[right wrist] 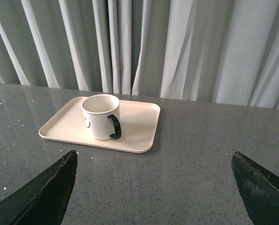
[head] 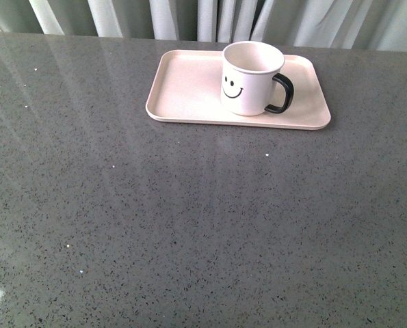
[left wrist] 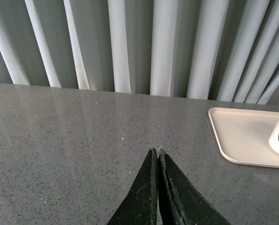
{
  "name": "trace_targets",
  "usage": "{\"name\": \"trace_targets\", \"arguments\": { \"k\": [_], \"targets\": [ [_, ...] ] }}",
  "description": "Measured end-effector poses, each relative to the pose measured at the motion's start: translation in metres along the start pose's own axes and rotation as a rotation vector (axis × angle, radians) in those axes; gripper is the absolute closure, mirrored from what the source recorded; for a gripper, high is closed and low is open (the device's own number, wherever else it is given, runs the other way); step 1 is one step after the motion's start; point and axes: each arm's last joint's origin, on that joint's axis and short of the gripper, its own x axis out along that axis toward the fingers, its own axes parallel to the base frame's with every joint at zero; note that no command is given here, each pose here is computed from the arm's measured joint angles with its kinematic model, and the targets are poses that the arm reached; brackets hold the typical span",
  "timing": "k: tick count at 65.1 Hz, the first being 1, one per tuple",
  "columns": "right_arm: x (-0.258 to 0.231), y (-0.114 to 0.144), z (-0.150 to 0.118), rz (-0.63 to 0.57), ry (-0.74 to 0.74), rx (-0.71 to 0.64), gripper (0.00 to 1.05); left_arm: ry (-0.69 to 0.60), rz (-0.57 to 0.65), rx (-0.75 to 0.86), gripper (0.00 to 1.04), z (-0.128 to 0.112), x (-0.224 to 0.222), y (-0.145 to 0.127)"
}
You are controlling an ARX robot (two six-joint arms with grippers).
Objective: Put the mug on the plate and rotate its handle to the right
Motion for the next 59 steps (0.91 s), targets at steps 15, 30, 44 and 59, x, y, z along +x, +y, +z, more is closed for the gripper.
{"name": "trace_targets", "arguments": {
  "k": [15, 30, 44, 59],
  "targets": [
    [0.000, 0.000, 0.000, 0.000, 0.000, 0.000, 0.09, -0.009, 0.000, 0.000, 1.03, 0.003, -0.008, 0.000],
    [0.000, 0.000, 0.000, 0.000, 0.000, 0.000, 0.09, -0.013, 0.000, 0.000, 1.03, 0.004, -0.016, 0.000],
    [0.000, 0.000, 0.000, 0.000, 0.000, 0.000, 0.09, -0.014, 0.000, 0.000, 1.03, 0.004, -0.022, 0.000],
    [0.000, 0.000, 0.000, 0.000, 0.000, 0.000, 0.09, 0.008, 0.000, 0.000, 1.03, 0.001, -0.030, 0.000]
  ]
}}
